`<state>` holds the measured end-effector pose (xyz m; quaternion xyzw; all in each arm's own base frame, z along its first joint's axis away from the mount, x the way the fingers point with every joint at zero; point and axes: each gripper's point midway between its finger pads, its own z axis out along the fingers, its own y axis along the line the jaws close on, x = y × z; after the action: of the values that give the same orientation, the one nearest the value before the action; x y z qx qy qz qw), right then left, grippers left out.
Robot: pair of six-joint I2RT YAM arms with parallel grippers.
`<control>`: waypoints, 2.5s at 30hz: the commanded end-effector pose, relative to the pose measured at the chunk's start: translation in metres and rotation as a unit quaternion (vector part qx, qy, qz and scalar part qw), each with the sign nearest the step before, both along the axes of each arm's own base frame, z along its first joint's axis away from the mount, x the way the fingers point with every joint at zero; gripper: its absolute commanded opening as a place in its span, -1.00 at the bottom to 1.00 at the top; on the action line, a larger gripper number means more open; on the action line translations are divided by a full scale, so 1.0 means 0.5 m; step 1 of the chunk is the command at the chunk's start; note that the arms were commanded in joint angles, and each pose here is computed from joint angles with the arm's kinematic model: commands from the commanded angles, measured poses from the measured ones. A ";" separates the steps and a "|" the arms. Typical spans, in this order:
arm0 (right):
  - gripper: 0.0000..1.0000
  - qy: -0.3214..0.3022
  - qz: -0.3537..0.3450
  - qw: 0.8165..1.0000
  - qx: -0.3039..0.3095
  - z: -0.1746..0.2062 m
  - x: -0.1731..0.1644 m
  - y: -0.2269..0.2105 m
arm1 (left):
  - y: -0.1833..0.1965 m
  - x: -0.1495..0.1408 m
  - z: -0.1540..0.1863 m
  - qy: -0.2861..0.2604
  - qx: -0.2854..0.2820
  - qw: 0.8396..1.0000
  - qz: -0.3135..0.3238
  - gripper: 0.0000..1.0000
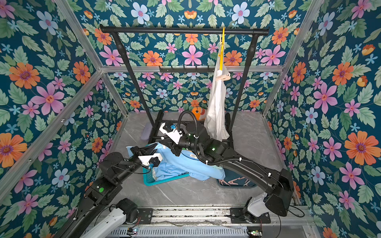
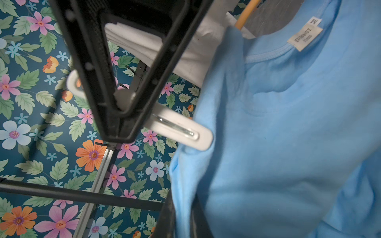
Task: Use clothespins to secure the t-shirt on both sides of the hanger
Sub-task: Clamp the T-shirt on the hanger.
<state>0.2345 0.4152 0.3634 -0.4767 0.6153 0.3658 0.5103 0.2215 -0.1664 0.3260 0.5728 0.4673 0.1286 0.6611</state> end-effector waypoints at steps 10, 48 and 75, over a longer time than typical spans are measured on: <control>-1.00 -0.013 -0.021 0.993 -0.118 -0.122 0.002 -0.027 | -0.003 -0.036 0.182 -0.092 -0.148 0.984 -0.038 -1.00; -1.00 -0.089 -0.009 0.982 -0.167 -0.107 0.002 -0.054 | -0.017 -0.048 0.172 -0.040 -0.111 0.991 -0.060 -1.00; -1.00 -0.067 -0.049 0.988 -0.134 -0.070 0.038 -0.030 | -0.012 -0.042 0.145 -0.029 -0.104 0.993 -0.049 -1.00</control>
<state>0.2314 0.4193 0.3567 -0.5527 0.5859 0.2920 0.5158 0.2123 -0.1630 0.3259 0.5737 0.5192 0.0798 0.6285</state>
